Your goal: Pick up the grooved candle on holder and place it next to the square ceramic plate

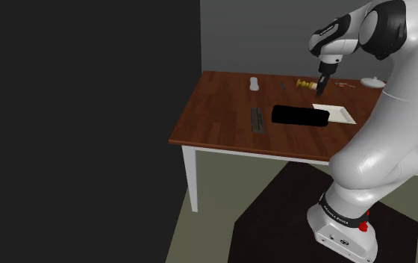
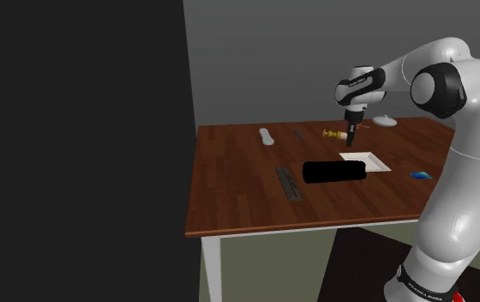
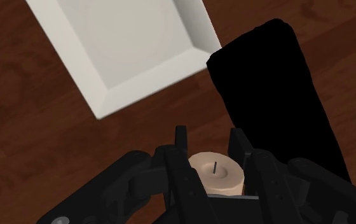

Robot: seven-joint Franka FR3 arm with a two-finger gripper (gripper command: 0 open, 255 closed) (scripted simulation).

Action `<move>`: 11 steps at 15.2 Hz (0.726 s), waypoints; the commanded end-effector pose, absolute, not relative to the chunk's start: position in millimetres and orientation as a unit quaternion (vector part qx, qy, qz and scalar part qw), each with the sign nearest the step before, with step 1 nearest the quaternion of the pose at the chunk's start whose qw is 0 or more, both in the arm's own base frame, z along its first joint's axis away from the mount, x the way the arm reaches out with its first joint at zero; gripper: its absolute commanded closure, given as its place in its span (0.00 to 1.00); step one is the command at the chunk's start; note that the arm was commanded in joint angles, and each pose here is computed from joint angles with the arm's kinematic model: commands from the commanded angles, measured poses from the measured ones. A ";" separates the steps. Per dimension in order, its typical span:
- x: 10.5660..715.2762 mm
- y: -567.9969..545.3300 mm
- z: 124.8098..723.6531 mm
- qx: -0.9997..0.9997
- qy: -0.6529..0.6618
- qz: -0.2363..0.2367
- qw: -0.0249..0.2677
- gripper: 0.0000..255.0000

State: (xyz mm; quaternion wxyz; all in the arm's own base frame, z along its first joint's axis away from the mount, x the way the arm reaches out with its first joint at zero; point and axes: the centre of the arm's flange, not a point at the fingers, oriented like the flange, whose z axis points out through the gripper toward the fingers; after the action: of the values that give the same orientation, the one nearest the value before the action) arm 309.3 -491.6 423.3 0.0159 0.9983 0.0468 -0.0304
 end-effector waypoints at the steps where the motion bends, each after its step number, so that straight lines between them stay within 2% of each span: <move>1: 309.4 -490.9 412.4 0.998 0.047 -0.030 0.016 1.00; 11: 309.4 -490.9 364.1 0.998 0.047 -0.030 0.016 1.00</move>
State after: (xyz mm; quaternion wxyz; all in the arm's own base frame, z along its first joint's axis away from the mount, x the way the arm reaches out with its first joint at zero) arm 310.2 -490.9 366.6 0.0160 0.9983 0.0468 -0.0305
